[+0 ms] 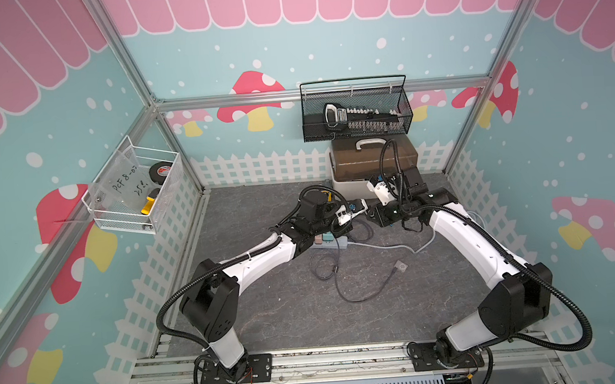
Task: Charge mp3
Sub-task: Insert the charging cable into the MP3 player.
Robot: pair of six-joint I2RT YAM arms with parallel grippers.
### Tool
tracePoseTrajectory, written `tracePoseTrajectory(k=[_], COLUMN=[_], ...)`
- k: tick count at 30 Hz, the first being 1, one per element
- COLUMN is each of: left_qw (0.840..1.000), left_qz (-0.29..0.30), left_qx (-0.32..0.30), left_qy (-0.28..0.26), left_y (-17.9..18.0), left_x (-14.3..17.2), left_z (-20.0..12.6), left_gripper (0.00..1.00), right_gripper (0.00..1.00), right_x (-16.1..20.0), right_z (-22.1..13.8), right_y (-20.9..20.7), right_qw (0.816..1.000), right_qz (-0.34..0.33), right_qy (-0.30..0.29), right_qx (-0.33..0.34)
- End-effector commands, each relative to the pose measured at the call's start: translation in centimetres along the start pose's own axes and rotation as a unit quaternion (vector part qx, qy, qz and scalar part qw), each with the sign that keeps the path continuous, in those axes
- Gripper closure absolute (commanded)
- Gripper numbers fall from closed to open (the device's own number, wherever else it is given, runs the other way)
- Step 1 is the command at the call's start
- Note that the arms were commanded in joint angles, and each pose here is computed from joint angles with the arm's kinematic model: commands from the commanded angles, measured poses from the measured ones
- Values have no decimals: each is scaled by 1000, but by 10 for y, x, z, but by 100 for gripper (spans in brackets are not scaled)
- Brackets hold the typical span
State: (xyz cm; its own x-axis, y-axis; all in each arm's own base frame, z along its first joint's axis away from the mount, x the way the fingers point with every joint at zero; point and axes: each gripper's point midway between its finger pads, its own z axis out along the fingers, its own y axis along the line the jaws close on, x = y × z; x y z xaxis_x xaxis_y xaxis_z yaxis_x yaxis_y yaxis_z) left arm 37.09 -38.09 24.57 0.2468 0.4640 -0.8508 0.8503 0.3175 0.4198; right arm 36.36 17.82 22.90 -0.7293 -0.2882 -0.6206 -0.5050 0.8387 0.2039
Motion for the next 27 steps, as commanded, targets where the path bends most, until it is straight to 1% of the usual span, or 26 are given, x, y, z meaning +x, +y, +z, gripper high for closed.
tracePoseTrajectory(k=[1, 10, 19, 25, 27], left_qw=[1000, 999, 998, 999, 999], left_qz=[22, 36, 41, 40, 39], left_qx=[-13, -14, -18, -16, -15], left_qy=[-2, -6, -32, -19, -18], left_y=[4, 4, 5, 2, 1], left_x=[-8, -10, -22, -15, -13], left_z=[10, 12, 11, 14, 15], left_gripper=[100, 100, 100, 100, 100], right_gripper=[87, 87, 88, 89, 89], right_x=[-9, -9, -1, -5, -5], right_z=[-12, -12, -7, -12, -14], right_y=[33, 45, 50, 54, 57], right_qw=[998, 997, 997, 997, 996], right_qz=[-22, -26, -47, -63, -64], right_qy=[-19, -19, 1, -4, -6], right_qx=[-58, -76, -63, -54, -60])
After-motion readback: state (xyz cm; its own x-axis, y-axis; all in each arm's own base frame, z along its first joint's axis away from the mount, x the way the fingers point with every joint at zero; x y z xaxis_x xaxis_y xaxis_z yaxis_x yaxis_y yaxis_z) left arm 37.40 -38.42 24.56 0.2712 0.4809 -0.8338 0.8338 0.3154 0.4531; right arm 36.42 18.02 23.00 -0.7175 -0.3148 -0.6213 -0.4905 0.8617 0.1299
